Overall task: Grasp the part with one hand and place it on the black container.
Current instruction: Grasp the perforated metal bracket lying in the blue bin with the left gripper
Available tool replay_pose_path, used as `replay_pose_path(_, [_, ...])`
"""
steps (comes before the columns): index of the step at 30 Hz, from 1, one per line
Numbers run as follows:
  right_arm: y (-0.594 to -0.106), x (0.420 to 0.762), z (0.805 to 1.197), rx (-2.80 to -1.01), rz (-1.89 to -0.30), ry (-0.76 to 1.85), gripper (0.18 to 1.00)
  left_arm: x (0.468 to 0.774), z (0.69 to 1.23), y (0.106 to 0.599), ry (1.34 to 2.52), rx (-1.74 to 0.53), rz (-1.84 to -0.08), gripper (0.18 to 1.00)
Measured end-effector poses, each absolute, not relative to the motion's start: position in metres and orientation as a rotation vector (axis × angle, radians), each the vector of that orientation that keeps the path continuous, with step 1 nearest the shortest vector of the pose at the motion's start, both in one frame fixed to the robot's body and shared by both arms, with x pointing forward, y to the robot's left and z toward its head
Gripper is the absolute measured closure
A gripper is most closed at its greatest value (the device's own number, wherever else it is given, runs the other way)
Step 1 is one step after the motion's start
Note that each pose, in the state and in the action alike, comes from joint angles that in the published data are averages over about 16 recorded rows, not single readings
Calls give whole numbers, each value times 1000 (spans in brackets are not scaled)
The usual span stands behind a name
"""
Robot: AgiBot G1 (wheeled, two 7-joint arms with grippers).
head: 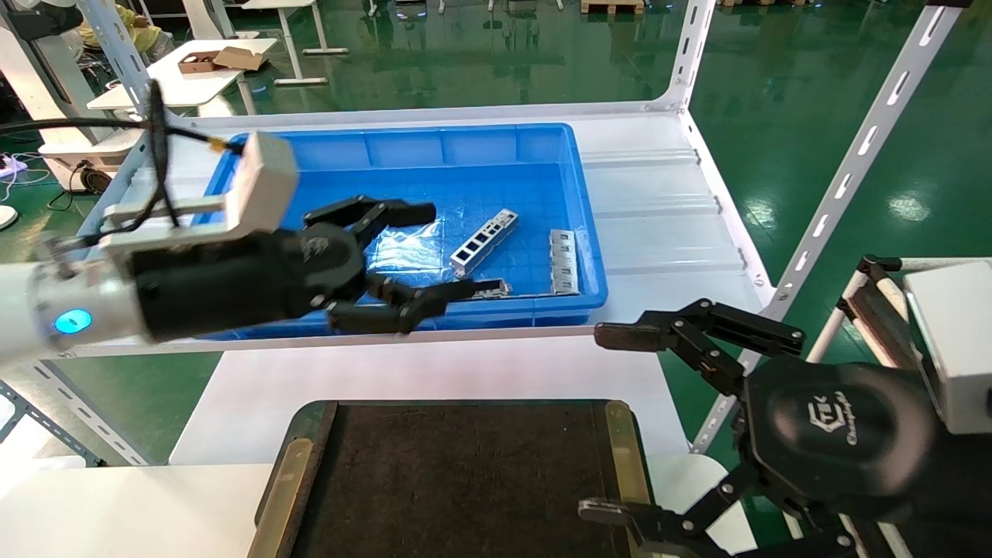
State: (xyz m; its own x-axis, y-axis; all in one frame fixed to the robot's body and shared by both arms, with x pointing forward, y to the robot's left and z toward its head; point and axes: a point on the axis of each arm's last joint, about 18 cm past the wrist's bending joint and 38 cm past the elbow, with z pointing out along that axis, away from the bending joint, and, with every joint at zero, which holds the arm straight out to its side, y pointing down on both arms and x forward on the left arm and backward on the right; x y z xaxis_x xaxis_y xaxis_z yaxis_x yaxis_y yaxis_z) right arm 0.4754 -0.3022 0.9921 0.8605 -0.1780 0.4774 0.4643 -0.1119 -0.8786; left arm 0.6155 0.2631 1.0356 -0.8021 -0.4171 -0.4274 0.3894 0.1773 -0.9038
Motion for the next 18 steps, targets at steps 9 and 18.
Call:
replay_pose_path(9, [-302, 475, 992, -1595, -552, -230, 178, 676, 1042, 239, 1831, -164, -1611, 184])
replay_pose_path(18, [-302, 475, 992, -1595, -552, -230, 178, 719, 1039, 218, 1813, -287, -1504, 184])
